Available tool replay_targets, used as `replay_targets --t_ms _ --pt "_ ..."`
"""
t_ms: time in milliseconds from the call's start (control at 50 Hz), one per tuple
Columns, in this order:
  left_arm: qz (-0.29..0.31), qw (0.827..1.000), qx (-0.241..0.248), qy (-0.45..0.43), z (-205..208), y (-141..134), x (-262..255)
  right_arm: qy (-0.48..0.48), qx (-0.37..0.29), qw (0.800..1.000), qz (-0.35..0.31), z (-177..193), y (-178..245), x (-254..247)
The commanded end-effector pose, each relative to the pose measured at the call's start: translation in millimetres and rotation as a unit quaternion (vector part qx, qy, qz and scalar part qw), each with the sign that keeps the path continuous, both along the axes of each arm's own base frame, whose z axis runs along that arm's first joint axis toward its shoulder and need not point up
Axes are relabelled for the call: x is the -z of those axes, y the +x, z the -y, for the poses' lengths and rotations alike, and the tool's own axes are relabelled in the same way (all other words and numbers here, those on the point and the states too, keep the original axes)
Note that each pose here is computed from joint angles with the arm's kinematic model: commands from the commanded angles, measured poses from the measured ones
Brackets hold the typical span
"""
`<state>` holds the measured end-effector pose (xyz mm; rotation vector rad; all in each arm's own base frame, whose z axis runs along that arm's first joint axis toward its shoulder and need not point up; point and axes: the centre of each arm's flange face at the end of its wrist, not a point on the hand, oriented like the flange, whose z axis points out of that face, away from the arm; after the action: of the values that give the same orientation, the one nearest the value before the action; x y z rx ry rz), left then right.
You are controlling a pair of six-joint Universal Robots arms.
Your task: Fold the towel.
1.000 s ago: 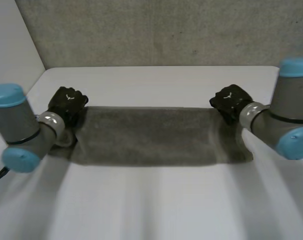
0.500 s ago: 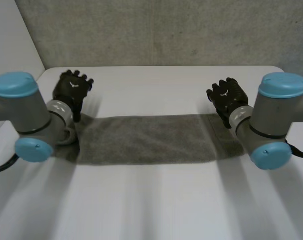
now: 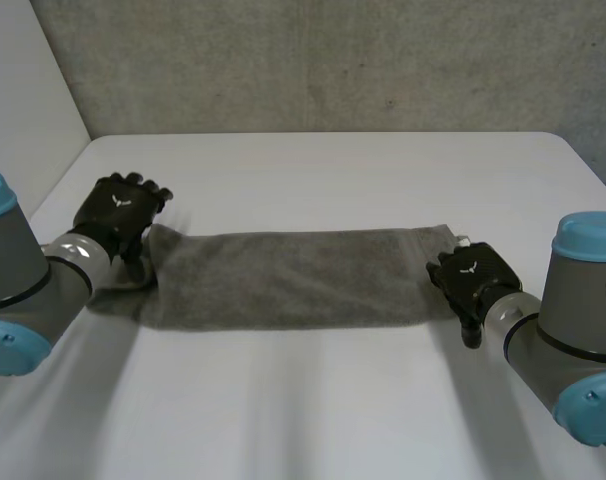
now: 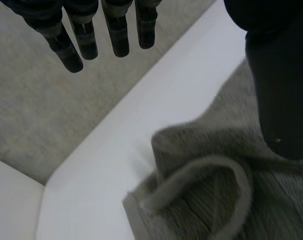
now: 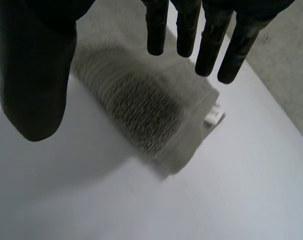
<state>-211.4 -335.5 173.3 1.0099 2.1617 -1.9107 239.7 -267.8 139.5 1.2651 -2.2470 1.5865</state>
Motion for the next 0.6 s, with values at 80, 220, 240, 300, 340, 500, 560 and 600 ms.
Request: replay_targets --t_ms 80,220,240,300,340,500,560,600 --pt "0.004 0.999 -0.031 0.023 19.6 17.6 24.8 -0.004 0.036 0.999 0.000 27.7 -17.2 21.3" --pt "-0.010 0.999 -0.040 0.010 28.2 20.4 30.5 -0.041 0.066 0.997 0.005 48.3 -33.0 17.7" --pt "-0.013 0.999 -0.042 0.008 29.7 20.3 32.8 -0.041 0.066 0.997 0.005 48.3 -33.1 17.7" --pt "-0.015 0.999 -0.047 0.008 32.0 21.4 37.8 -0.044 0.074 0.996 0.002 53.3 -39.1 16.8" --pt "-0.014 0.998 -0.053 0.007 33.6 23.4 38.9 -0.044 0.078 0.996 0.000 55.7 -42.1 16.0" --pt "-0.007 0.996 -0.090 0.010 34.6 32.0 41.3 -0.044 0.095 0.993 -0.045 67.9 -65.4 11.6" --pt "-0.006 0.996 -0.090 0.013 31.1 31.0 41.1 -0.056 0.113 0.990 -0.063 79.0 -83.0 5.8" --pt "-0.006 0.996 -0.086 0.014 28.6 27.8 40.7 -0.070 0.128 0.986 -0.079 89.9 -97.6 -0.8"
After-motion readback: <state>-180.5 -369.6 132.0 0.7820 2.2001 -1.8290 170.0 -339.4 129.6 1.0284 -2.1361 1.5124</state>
